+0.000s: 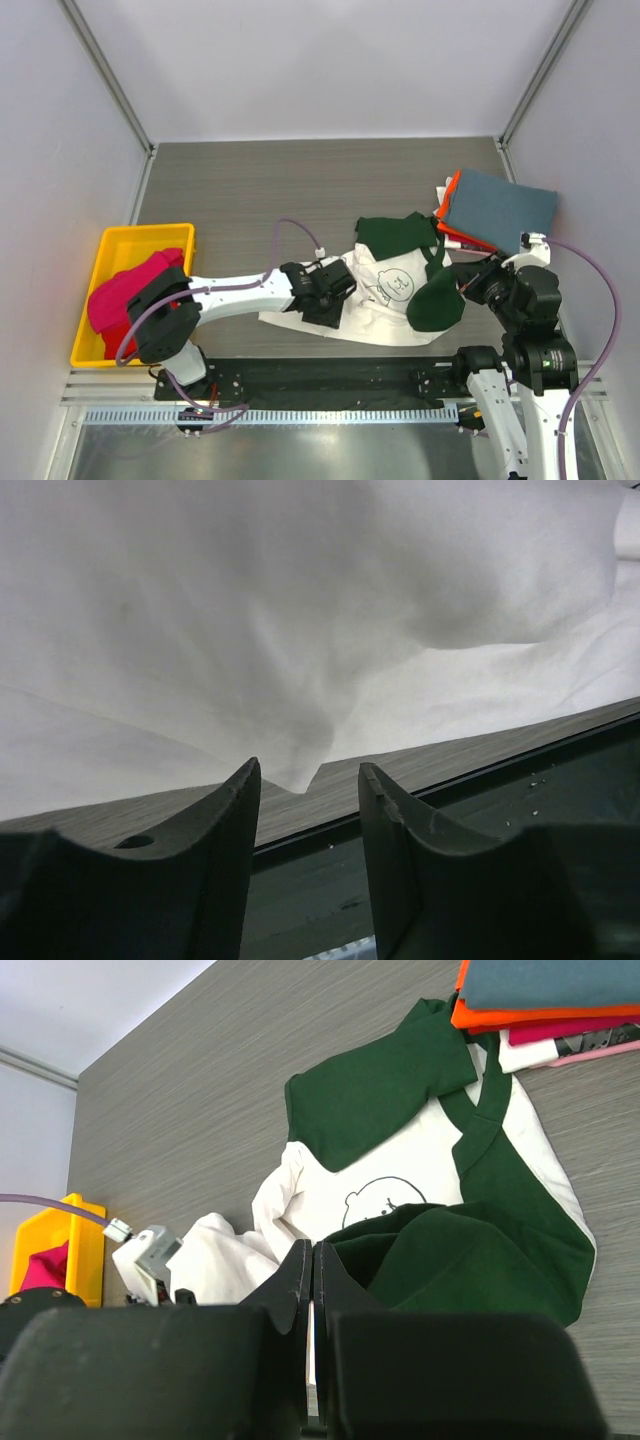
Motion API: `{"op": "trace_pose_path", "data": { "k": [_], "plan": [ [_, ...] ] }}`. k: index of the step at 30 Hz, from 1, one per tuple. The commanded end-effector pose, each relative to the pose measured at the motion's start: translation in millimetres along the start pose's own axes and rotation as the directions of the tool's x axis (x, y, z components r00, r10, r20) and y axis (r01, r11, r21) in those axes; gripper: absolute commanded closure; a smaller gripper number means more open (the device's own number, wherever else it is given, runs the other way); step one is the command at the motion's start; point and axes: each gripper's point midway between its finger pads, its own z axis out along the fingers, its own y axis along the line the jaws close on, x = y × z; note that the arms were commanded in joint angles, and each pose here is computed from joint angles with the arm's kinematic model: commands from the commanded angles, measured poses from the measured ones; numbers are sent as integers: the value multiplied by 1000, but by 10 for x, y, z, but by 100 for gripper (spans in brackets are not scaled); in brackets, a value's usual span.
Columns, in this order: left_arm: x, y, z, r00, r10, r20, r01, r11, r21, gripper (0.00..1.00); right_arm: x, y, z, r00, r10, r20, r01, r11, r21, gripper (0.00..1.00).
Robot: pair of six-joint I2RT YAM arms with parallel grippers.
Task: Fold and stack the t-shirts
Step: Flatten the tshirt out
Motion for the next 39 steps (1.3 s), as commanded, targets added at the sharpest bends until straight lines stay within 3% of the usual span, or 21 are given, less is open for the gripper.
{"op": "trace_pose_path", "data": {
  "k": [1,4,9,13,16,17,20,25,33,39],
  "plan": [
    [-144,-244,26,999,-15,38,13,998,55,56,-43,-9,12,1000,3,19,-3,1000,8,99],
    [-123,-251,85,1000,-13,23,12,999,44,59,-41,-15,7,1000,3,22,-3,1000,9,99],
    [-73,-171,154,1000,-11,17,11,1000,-2,53,-20,-36,15,1000,1,18,-1,1000,14,99],
    [-11,-96,213,1000,2,7,-1,999,-48,56,9,-49,29,1000,8,10,-8,1000,16,99],
    [36,-62,269,1000,9,-5,-9,998,-67,68,10,-55,33,1000,11,11,-11,1000,19,99],
    [32,-57,270,1000,10,-3,-11,998,-69,80,8,-57,30,1000,9,13,-10,1000,20,99],
    [-11,-54,231,1000,15,14,-14,997,-76,100,5,-57,33,1000,6,12,-7,1000,21,99],
    [-139,-85,-3,998,34,52,-30,997,-70,100,25,-72,47,1000,8,5,-8,1000,25,99],
    [-649,-77,-547,993,-12,118,3,997,74,100,73,-100,85,1000,14,-12,-13,999,32,99],
    [-1614,492,-848,957,-218,190,178,962,206,100,82,-77,138,999,28,-18,-28,999,18,99]
  ]
}}
